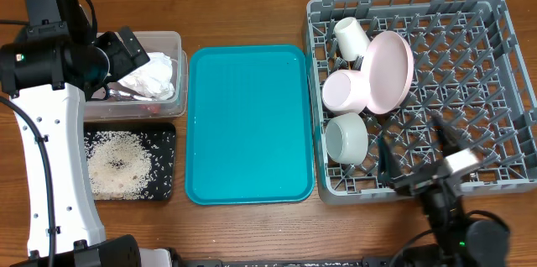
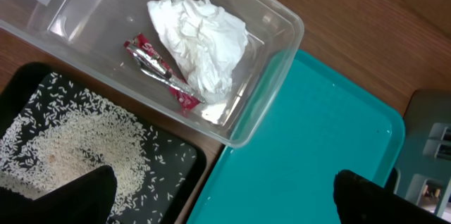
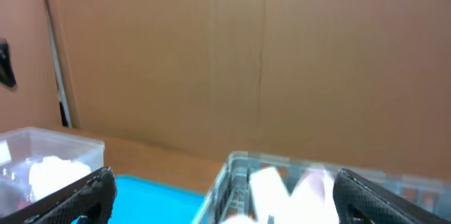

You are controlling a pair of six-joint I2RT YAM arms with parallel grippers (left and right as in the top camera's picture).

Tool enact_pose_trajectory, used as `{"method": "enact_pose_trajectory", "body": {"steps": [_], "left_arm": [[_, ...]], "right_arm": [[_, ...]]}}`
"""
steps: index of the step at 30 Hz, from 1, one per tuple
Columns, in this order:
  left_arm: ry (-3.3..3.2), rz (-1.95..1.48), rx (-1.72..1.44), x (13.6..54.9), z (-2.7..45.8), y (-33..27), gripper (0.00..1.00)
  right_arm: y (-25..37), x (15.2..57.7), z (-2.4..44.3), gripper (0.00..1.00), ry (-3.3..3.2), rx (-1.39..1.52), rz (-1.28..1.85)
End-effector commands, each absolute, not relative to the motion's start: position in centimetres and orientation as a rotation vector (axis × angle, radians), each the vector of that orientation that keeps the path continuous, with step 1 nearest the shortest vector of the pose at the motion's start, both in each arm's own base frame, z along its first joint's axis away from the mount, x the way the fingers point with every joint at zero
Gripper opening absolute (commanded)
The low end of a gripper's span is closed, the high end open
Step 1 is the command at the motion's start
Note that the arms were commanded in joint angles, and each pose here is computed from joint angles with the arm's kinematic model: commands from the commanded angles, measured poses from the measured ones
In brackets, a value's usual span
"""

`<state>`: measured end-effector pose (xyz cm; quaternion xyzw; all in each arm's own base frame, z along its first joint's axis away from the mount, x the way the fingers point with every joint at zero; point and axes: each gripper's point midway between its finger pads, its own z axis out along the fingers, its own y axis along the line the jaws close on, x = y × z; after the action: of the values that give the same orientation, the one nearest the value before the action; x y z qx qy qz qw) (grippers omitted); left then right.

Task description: Sort waste into correct bins and load items into the dishwasher

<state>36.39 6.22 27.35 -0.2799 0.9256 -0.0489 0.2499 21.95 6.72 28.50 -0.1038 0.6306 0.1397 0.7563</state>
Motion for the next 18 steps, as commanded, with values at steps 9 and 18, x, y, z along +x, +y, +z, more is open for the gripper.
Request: {"method": "enact_pose_trajectory", "body": {"steps": [9, 18], "left_arm": [[2.508, -0.122, -0.743, 36.6, 27.9, 6.4, 1.00], [2.508, -0.122, -0.743, 36.6, 27.9, 6.4, 1.00]], "right_arm": [[6.4, 23.1, 22.7, 1.00, 1.400, -0.126, 0.385], [5.4, 24.0, 18.2, 1.00, 1.552, -0.083, 0.349]]}}
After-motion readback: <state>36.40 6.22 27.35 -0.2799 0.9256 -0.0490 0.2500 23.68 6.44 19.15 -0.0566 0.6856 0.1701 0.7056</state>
